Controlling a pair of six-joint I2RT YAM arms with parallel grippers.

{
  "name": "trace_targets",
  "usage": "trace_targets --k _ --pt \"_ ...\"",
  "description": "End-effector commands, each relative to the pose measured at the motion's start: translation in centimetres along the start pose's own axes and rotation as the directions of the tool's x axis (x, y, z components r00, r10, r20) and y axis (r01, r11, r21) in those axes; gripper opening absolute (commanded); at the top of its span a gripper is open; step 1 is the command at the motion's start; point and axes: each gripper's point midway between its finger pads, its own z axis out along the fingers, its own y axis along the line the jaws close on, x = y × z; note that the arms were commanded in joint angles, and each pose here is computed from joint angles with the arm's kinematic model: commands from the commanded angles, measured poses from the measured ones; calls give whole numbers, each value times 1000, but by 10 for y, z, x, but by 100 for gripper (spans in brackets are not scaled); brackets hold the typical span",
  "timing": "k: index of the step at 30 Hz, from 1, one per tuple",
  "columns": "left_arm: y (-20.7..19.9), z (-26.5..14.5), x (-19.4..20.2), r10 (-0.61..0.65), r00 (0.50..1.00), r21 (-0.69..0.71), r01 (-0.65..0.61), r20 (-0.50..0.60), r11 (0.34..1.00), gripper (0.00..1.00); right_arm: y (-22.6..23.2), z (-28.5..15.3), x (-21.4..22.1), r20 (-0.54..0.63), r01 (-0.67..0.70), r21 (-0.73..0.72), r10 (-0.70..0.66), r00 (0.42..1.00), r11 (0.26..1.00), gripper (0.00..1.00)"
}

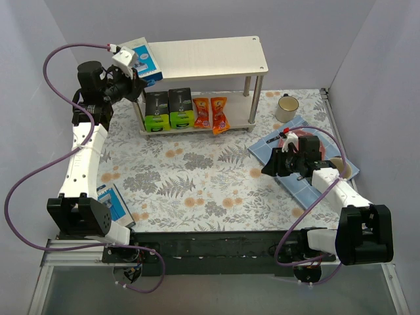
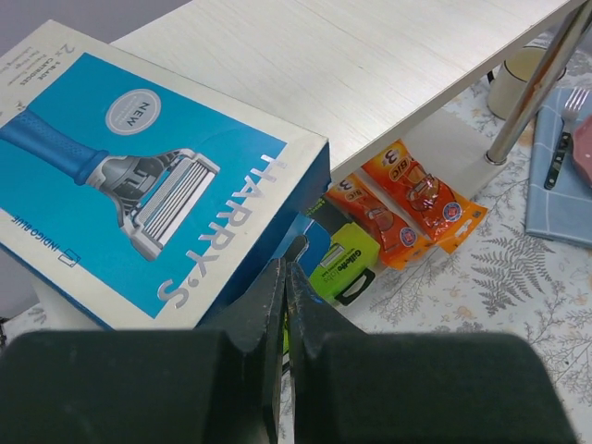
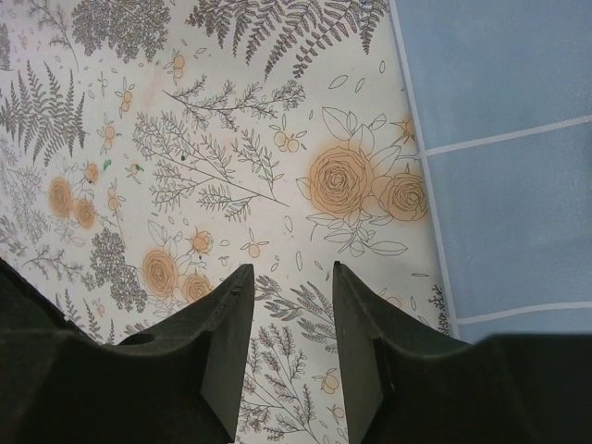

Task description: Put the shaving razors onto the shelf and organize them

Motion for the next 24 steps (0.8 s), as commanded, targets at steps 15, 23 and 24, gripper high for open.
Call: trace_targets --k 15,23,24 --pt "27 -12 -13 88 996 -141 -89 -14 986 0 -2 6 -2 16 -7 -21 7 1000 1000 47" --pt "33 0 -21 89 996 -131 -88 1 987 0 -3 6 4 15 -16 -21 17 1000 1000 47" --pt "34 1 -22 87 996 -130 -86 3 988 0 -3 6 5 15 -15 -19 15 1000 1000 47"
